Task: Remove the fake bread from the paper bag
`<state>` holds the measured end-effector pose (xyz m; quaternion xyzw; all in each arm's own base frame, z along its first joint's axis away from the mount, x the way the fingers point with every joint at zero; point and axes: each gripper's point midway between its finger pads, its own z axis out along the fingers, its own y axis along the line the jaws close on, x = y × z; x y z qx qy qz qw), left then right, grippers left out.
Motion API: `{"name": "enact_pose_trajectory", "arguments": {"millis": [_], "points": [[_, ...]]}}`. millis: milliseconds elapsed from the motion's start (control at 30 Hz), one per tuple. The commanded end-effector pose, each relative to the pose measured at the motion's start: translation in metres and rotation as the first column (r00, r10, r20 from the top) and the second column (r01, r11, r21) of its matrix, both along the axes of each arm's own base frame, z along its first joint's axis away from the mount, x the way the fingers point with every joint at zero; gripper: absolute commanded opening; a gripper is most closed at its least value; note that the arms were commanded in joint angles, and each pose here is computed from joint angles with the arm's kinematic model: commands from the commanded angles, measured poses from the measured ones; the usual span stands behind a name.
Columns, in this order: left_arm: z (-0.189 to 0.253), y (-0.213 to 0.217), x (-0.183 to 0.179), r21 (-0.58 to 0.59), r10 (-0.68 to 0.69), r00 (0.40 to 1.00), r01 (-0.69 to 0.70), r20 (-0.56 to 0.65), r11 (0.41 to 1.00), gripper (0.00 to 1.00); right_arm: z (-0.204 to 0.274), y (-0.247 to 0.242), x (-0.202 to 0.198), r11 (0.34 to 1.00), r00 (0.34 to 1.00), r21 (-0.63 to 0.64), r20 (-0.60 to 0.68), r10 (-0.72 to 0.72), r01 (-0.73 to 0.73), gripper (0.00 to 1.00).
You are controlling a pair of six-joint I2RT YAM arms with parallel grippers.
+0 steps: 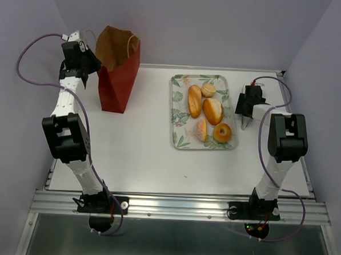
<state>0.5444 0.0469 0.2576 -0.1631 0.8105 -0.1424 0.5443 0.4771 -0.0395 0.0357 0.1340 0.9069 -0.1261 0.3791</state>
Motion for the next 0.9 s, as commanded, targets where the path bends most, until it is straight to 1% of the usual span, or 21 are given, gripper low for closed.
{"name": "enact_pose_trajectory", "arguments": {"millis": [0, 33, 100, 133, 200, 233, 267, 333, 433, 500, 533, 600, 667, 767, 867], "points": [[0.030, 0.011, 0.003, 0.074, 0.013, 0.997, -0.019, 0.075, 0.997, 0.25, 0.031, 0.001, 0.015, 1.000, 0.998, 0.006, 0.066, 0.005, -0.006, 0.77], [0.030, 0.013, 0.003, 0.084, 0.020, 0.997, -0.026, 0.074, 0.996, 0.30, 0.032, 0.001, 0.016, 1.000, 0.998, 0.006, 0.067, 0.008, -0.008, 0.77], [0.033, 0.014, 0.004, 0.110, 0.010, 0.997, -0.019, 0.081, 0.994, 0.36, 0.039, 0.001, 0.017, 1.000, 0.997, 0.005, 0.077, 0.015, -0.015, 0.78], [0.035, 0.016, 0.004, 0.121, 0.011, 0.996, -0.021, 0.083, 0.992, 0.42, 0.041, 0.002, 0.017, 1.000, 0.997, 0.005, 0.081, 0.017, -0.017, 0.78], [0.038, 0.018, 0.004, 0.143, 0.011, 0.996, -0.023, 0.088, 0.990, 0.47, 0.048, 0.002, 0.019, 1.000, 0.995, 0.002, 0.092, 0.026, -0.027, 0.79], [0.042, 0.022, 0.005, 0.169, 0.018, 0.995, -0.034, 0.094, 0.985, 0.52, 0.055, 0.003, 0.020, 0.999, 0.994, 0.001, 0.103, 0.035, -0.035, 0.80], [0.046, 0.024, 0.005, 0.184, 0.022, 0.995, -0.040, 0.100, 0.982, 0.54, 0.059, 0.004, 0.021, 0.999, 0.993, 0.003, 0.110, 0.041, -0.042, 0.83], [0.054, 0.031, 0.005, 0.239, 0.034, 0.994, -0.059, 0.107, 0.969, 0.58, 0.072, 0.005, 0.024, 0.999, 0.990, 0.003, 0.131, 0.051, -0.051, 0.84], [0.059, 0.042, 0.004, 0.290, 0.064, 0.993, -0.089, 0.095, 0.953, 0.62, 0.081, 0.006, 0.026, 0.998, 0.988, 0.001, 0.141, 0.058, -0.059, 0.87], [0.061, 0.046, 0.002, 0.330, 0.068, 0.994, -0.094, 0.090, 0.939, 0.67, 0.089, 0.006, 0.027, 0.998, 0.987, 0.001, 0.150, 0.059, -0.060, 0.90], [0.061, 0.050, 0.000, 0.347, 0.081, 0.993, -0.106, 0.085, 0.932, 0.81, 0.094, 0.008, 0.029, 0.998, 0.984, 0.007, 0.163, 0.066, -0.068, 0.93], [0.063, 0.053, -0.003, 0.387, 0.078, 0.994, -0.104, 0.082, 0.916, 0.92, 0.101, 0.009, 0.030, 0.997, 0.982, 0.011, 0.173, 0.074, -0.077, 1.00], [0.071, 0.054, -0.007, 0.409, 0.075, 0.993, -0.107, 0.093, 0.906, 0.99, 0.108, 0.010, 0.031, 0.997, 0.981, 0.016, 0.180, 0.077, -0.081, 1.00], [0.086, 0.053, -0.013, 0.463, 0.059, 0.992, -0.104, 0.110, 0.880, 0.99, 0.123, 0.008, 0.030, 0.997, 0.979, 0.008, 0.191, 0.068, -0.071, 1.00], [0.103, 0.046, -0.023, 0.534, 0.031, 0.994, -0.081, 0.103, 0.841, 0.99, 0.137, 0.004, 0.024, 0.999, 0.981, -0.002, 0.188, 0.046, -0.047, 1.00]]}}
